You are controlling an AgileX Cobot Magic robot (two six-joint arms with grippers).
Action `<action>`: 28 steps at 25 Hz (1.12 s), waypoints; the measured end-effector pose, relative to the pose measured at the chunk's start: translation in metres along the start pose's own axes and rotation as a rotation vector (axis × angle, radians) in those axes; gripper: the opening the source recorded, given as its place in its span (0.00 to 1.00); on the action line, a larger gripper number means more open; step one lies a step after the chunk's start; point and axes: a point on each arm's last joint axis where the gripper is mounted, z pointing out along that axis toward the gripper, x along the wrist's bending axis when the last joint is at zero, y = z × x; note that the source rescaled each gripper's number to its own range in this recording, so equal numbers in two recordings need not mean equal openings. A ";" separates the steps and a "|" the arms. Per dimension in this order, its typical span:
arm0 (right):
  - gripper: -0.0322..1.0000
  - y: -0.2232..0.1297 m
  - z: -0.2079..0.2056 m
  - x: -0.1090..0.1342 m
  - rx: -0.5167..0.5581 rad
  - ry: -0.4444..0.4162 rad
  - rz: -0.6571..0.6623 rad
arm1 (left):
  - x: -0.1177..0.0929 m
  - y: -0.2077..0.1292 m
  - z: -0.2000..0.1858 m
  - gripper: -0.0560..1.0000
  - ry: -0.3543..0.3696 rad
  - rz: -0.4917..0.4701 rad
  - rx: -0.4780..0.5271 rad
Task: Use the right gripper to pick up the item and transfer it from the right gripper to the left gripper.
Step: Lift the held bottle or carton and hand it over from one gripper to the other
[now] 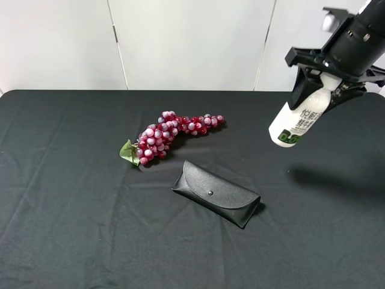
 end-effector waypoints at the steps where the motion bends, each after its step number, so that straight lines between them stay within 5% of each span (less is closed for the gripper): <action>1: 0.07 -0.001 -0.003 0.002 -0.007 0.016 0.001 | 0.000 0.000 0.000 1.00 0.000 0.000 0.000; 20: 0.07 -0.016 -0.034 0.031 -0.043 0.291 -0.133 | 0.000 0.000 0.000 1.00 0.000 0.000 0.000; 28: 0.07 -0.016 -0.036 0.036 -0.062 0.344 -0.198 | 0.000 0.000 0.000 1.00 0.000 0.000 0.000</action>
